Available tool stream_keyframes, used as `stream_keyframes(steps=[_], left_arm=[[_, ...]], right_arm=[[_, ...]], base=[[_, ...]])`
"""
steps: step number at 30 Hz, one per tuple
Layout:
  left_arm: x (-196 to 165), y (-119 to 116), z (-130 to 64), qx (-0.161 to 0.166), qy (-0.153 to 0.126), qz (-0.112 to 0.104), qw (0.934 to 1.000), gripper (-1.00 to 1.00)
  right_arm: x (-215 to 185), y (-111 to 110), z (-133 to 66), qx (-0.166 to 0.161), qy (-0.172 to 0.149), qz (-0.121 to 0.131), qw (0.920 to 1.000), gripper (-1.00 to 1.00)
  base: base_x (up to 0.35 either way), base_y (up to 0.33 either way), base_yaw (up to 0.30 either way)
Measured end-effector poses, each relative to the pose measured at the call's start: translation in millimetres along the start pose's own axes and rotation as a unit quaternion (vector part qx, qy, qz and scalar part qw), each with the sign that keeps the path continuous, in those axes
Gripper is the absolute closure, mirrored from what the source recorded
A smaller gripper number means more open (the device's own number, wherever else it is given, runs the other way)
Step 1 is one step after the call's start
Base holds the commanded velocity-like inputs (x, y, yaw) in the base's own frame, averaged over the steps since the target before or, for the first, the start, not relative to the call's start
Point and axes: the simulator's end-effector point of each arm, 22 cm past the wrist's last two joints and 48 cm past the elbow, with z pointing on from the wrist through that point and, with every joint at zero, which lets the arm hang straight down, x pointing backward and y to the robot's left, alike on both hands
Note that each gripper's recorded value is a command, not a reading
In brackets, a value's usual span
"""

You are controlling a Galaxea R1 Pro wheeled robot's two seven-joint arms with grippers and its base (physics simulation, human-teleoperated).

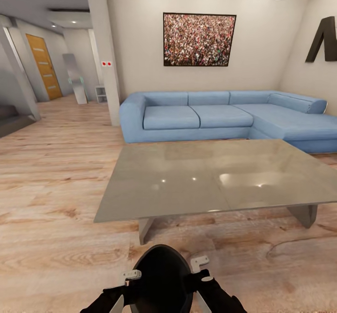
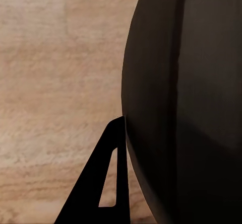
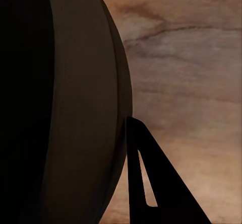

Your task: Place each of the two pumpkins and all three candles from the living room inside a cabinet in the living room (use any cabinet), then make sure every cabinet is closed, and position the cauldron so it is next to a table in the living room.

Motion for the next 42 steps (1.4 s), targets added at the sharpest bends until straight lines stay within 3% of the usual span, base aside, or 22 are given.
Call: stream_keyframes(steps=[23, 36, 42], left_arm=[[34.8, 4.5, 21.3, -0.004, 0.039, -0.002, 0.9992, 1.0], [34.9, 4.4, 21.2, -0.004, 0.039, -0.002, 0.9992, 1.0], [41.7, 5.2, 20.4, -0.005, 0.053, -0.001, 0.9986, 1.0]], right_arm=[[36.5, 4.6, 20.7, -0.007, 0.038, 0.005, 0.9992, 1.0], [36.6, 4.6, 20.6, -0.007, 0.039, 0.005, 0.9992, 1.0], [43.9, 6.1, 20.3, -0.009, 0.05, 0.008, 0.9987, 1.0]], base=[[0.0, 0.0, 0.0], [0.007, 0.0, 0.0], [0.138, 0.0, 0.0]])
